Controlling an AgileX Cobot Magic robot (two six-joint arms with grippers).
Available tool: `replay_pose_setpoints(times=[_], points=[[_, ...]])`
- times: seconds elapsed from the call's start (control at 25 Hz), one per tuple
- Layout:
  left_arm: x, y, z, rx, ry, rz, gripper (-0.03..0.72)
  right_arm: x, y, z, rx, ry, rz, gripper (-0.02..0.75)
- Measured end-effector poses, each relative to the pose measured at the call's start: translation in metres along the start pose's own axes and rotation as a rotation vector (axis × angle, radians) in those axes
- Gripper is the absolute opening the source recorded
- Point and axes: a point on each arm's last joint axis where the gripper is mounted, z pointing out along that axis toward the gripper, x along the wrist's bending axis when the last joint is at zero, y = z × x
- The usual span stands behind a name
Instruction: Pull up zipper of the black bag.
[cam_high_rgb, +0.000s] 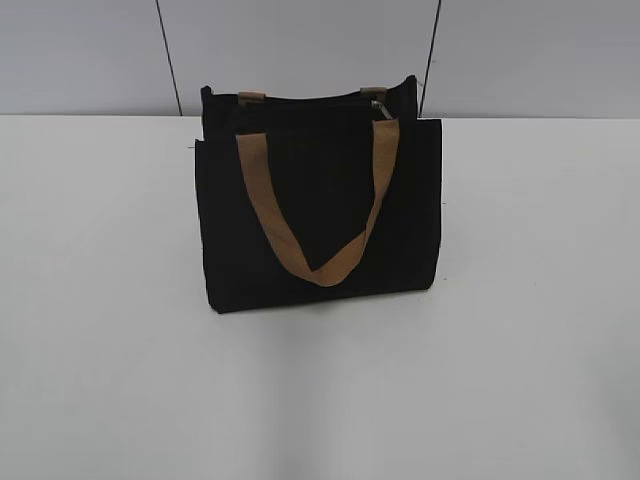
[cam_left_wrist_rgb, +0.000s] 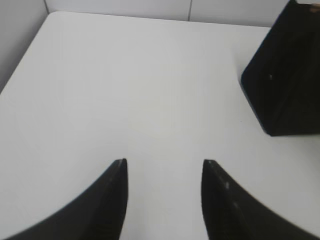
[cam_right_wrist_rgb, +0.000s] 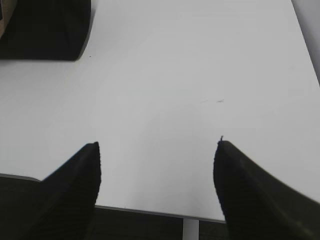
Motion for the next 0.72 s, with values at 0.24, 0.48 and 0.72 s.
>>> replay_pose_setpoints(times=[0.24,0.48,0.72], points=[[-0.0012,-0.0005,-0.0008,-0.008,0.106,-0.049,0.361,0.0000,0.0000,0.0000,0.000,-0.001,0.000,0.536],[-0.0015,-0.0005,-0.0009,-0.010,0.125,-0.058,0.343,0.0001,0.0000,0.0000,0.000,0.000,0.001,0.536],[-0.0015,-0.0005,-0.0009,-0.010,0.125,-0.058,0.332,0.0001,0.0000,0.0000,0.000,0.000,0.001,0.536]])
